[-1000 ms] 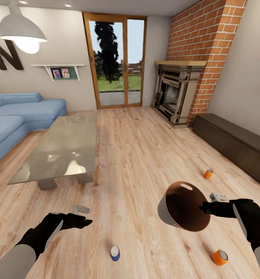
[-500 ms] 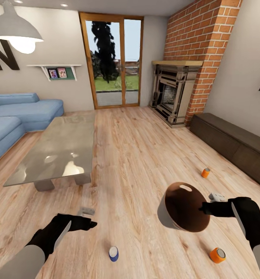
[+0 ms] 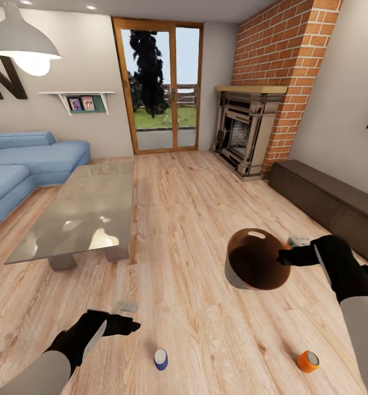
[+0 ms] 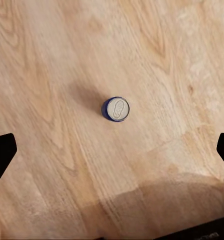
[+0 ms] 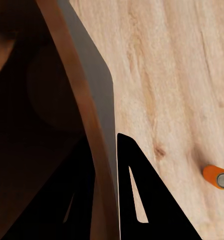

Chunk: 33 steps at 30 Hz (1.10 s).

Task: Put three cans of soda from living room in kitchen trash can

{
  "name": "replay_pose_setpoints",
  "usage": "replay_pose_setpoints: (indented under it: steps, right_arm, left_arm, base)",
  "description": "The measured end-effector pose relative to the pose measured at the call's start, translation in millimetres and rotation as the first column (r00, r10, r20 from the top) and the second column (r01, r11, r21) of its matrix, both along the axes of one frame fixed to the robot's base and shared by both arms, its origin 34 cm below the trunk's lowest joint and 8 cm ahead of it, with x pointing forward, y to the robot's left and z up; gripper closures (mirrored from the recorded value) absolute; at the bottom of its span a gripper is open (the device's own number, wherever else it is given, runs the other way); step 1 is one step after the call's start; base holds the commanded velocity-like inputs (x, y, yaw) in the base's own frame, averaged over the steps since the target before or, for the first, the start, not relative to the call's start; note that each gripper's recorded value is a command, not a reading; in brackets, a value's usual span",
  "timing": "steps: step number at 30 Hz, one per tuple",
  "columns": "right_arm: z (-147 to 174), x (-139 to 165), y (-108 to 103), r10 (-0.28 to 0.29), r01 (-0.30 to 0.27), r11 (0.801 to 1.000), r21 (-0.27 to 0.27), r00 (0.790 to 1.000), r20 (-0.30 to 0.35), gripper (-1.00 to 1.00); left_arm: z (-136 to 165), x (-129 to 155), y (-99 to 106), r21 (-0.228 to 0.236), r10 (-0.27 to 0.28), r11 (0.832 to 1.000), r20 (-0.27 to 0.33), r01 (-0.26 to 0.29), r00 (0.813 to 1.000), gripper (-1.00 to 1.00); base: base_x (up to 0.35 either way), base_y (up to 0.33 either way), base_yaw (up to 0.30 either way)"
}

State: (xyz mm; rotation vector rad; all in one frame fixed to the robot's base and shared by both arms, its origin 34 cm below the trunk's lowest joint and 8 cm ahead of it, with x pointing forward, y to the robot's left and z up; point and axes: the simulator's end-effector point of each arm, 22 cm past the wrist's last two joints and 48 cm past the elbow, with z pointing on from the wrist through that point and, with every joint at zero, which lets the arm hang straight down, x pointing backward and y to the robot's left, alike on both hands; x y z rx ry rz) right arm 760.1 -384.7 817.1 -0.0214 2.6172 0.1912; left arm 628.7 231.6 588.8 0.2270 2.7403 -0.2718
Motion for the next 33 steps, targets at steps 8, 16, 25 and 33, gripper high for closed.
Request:
replay_pose_setpoints:
  steps: [8,16,25,33]
  right_arm:
    - [37,31,12,0.065,-0.062,0.996,-0.06,0.997,0.051,1.0]
    - [63,51,9,0.115,-0.102,0.978,-0.18,0.991,0.064,1.0]
    - [64,51,6,0.117,-0.103,0.975,-0.199,0.991,0.059,1.0]
    - [60,51,7,0.118,-0.104,0.975,-0.196,0.991,0.058,1.0]
  left_arm:
    - [-3,-1,1,0.002,-0.003,1.0,0.012,0.002,1.0,-1.0]
    - [-2,2,-5,-0.003,-0.009,1.0,0.028,0.009,1.0,-1.0]
    - [-2,2,-6,-0.002,-0.013,1.0,0.03,0.013,0.999,-1.0]
    - [-5,2,-16,-0.011,-0.021,1.0,0.03,0.021,0.999,-1.0]
  base:
    - [0.0,0.0,0.0]
    - [0.0,0.0,0.0]
    - [0.0,0.0,0.0]
    - [0.0,0.0,0.0]
